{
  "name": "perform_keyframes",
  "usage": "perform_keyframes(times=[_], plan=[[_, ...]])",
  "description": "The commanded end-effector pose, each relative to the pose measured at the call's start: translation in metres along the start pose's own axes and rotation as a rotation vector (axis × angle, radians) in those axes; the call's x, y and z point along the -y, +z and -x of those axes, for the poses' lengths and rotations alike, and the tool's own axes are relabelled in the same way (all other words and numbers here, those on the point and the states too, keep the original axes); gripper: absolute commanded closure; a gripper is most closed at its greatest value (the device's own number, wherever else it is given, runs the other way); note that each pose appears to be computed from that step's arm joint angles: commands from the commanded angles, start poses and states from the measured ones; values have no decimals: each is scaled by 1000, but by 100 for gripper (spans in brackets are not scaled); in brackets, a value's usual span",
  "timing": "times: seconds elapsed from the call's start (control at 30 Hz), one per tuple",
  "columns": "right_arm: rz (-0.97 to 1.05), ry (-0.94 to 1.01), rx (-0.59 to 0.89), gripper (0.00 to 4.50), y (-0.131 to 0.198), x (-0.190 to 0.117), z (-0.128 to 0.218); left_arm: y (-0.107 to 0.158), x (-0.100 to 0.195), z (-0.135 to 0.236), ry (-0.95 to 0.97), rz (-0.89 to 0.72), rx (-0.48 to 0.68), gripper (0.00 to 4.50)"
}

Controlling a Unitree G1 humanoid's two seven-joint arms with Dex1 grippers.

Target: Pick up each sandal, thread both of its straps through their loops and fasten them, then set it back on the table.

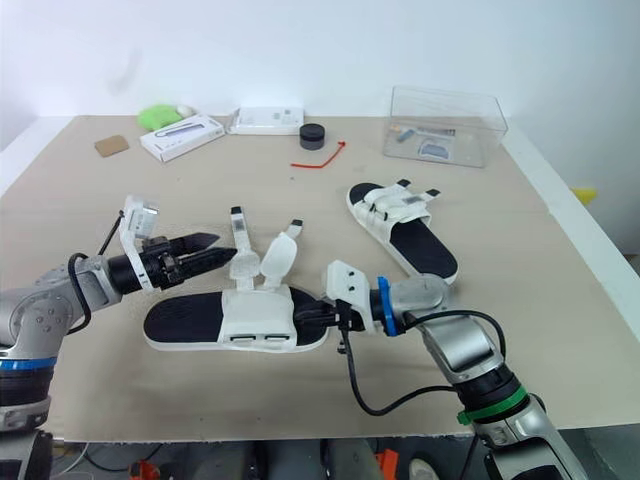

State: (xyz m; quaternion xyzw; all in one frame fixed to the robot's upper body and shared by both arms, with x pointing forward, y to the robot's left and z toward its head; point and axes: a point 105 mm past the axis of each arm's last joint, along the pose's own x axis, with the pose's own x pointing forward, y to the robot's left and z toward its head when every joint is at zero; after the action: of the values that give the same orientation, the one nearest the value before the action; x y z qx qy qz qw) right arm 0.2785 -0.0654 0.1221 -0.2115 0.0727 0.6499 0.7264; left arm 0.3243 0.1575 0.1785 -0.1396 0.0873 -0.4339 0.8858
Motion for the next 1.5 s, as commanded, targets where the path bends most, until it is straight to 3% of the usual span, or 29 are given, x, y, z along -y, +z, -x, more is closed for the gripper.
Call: perform_keyframes(times=[0.03, 0.17, 0.43, 0.7, 0.9, 1.5], plan=[[32, -1, -7, 441, 1, -1, -1, 13, -6, 2, 31, 48, 55, 0], [32, -9, 4, 441, 3, 2, -5, -19, -11, 2, 46, 248, -159, 0], [48, -11, 11, 441, 5, 4, -4, -18, -23, -7, 63, 391, -159, 0], [63, -14, 17, 441, 7, 4, -3, -25, -20, -30, 11, 503, -233, 0], [72, -20, 14, 441, 8, 4, -2, -24, -30, -47, 30, 560, -243, 0], [88, -25, 16, 441, 10, 0, -5, 0, -47, -78, 12, 594, -91, 0]])
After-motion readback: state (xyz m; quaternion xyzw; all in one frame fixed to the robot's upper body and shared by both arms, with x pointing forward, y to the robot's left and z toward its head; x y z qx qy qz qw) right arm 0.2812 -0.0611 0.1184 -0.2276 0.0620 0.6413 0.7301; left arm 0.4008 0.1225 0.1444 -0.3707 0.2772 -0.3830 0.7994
